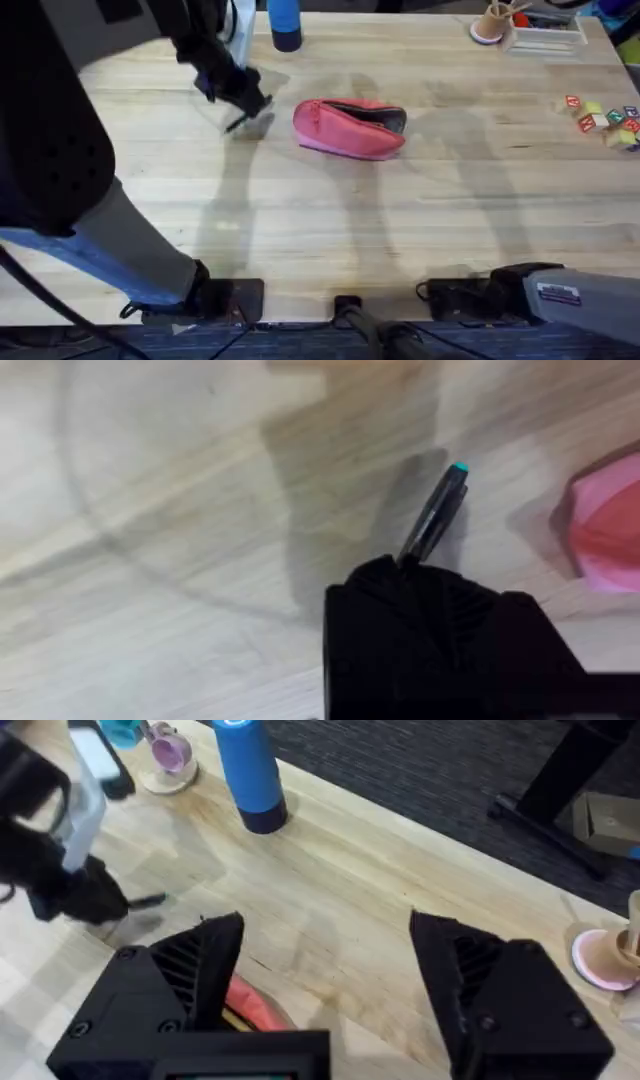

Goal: Unzip the bag, pick up the pens from the table one at a time and place them inside, then zip the bag closed.

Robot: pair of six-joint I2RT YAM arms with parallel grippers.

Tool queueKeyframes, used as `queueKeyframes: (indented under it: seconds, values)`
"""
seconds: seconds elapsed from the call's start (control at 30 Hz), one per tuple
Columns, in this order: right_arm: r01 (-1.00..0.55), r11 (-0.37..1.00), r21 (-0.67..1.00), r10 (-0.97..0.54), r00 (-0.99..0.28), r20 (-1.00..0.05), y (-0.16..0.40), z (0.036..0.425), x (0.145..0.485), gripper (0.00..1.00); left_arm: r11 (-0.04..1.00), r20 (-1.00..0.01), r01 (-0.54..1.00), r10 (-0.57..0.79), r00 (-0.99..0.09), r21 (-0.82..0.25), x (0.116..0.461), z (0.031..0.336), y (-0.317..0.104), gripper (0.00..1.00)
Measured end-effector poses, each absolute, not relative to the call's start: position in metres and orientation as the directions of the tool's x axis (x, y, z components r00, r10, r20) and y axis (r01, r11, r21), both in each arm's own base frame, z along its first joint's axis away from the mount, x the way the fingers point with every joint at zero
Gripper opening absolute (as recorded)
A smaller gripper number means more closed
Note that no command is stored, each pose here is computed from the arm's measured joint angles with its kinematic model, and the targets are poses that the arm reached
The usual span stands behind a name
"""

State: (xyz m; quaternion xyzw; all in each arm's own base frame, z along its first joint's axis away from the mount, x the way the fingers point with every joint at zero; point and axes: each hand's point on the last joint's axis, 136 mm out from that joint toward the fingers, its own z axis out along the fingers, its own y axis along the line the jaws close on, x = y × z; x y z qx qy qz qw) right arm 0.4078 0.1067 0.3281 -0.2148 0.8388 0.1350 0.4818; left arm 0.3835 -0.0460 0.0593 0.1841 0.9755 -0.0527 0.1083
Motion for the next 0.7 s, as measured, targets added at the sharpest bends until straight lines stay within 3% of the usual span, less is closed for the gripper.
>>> queueKeyframes:
  seconds: [0.03,0.3,0.47,0.7]
  values:
    - [-0.49,0.871,0.018,-0.23,-0.439,-0.869,0.107,0.329,0.408,0.998,0.927,-0.278,0.373,0.347,-0.896,-0.047,0.401,0.086,-0.047,0.041]
    - [-0.503,0.864,-0.031,-0.253,-0.379,-0.89,0.106,0.346,0.403,0.997,0.906,-0.431,0.422,0.37,-0.823,-0.028,0.439,0.151,-0.071,0.042]
    - [-0.502,0.863,-0.053,-0.26,-0.353,-0.899,0.103,0.355,0.397,0.997,0.86,-0.505,0.509,0.426,-0.751,-0.032,0.447,0.178,-0.104,0.042]
    - [-0.48,0.875,-0.058,-0.253,-0.353,-0.901,0.092,0.357,0.398,0.998,0.717,-0.558,0.697,0.569,-0.605,-0.024,0.435,0.195,-0.163,0.042]
